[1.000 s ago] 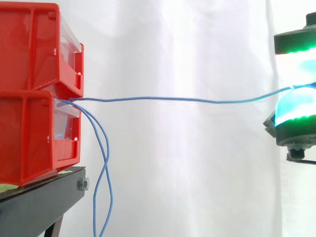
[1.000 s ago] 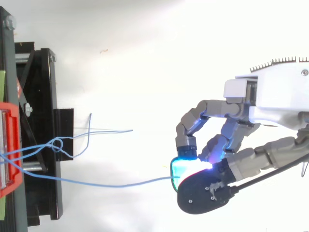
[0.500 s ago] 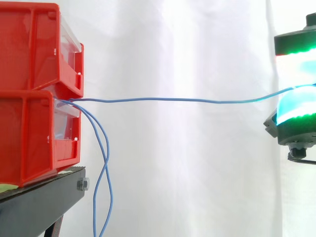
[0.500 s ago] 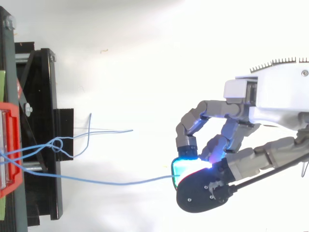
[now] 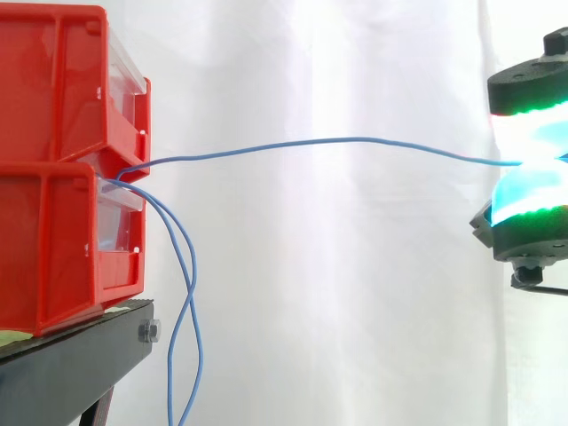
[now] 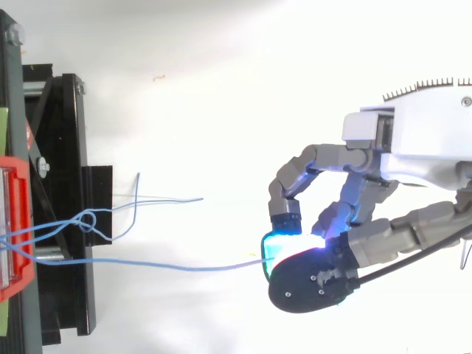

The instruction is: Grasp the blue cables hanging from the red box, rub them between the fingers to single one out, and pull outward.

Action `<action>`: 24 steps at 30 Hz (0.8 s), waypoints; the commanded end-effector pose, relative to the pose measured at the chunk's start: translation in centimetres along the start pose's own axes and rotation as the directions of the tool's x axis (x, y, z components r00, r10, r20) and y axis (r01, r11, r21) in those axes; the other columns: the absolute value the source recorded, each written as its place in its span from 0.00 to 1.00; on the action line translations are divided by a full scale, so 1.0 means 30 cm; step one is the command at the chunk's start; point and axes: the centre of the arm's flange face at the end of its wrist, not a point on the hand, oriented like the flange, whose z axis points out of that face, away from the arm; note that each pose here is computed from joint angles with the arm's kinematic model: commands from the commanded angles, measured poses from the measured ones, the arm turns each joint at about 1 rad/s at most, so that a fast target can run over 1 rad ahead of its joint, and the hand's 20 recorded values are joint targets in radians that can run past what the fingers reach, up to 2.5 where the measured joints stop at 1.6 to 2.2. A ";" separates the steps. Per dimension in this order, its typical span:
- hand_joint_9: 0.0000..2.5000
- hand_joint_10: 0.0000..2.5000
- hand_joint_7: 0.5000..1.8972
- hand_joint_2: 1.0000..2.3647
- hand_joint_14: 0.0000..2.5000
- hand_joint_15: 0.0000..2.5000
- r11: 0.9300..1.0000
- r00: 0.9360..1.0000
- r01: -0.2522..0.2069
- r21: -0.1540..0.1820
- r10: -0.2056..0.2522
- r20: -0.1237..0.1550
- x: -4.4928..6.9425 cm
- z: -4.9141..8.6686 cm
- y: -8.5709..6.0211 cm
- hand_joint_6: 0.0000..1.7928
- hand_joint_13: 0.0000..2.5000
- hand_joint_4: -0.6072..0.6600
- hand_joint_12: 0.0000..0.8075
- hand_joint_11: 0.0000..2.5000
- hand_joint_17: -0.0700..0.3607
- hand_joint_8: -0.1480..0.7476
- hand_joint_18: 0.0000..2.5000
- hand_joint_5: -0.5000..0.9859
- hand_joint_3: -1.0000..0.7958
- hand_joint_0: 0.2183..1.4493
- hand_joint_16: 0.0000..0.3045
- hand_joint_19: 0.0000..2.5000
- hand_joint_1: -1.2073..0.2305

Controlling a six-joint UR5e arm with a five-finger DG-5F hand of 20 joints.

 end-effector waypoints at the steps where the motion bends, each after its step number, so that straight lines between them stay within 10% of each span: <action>1: 0.50 0.01 0.45 0.15 0.00 0.13 1.000 1.000 0.001 -0.003 -0.001 0.003 -0.009 0.004 0.000 0.48 0.33 0.51 0.59 0.27 0.53 0.66 0.37 0.30 0.52 0.26 0.23 0.12 0.28; 11: 0.28 0.00 0.41 0.07 0.00 0.07 0.980 0.998 -0.044 -0.193 0.037 -0.041 0.018 0.060 0.068 0.48 0.27 0.47 0.62 0.10 0.54 0.62 0.33 0.30 0.52 0.29 0.24 0.09 0.27; 24: 0.24 0.00 0.41 0.04 0.00 0.04 0.953 0.996 -0.072 -0.294 0.054 -0.069 0.036 0.085 0.111 0.48 0.24 0.47 0.64 0.05 0.56 0.61 0.33 0.30 0.54 0.30 0.25 0.07 0.27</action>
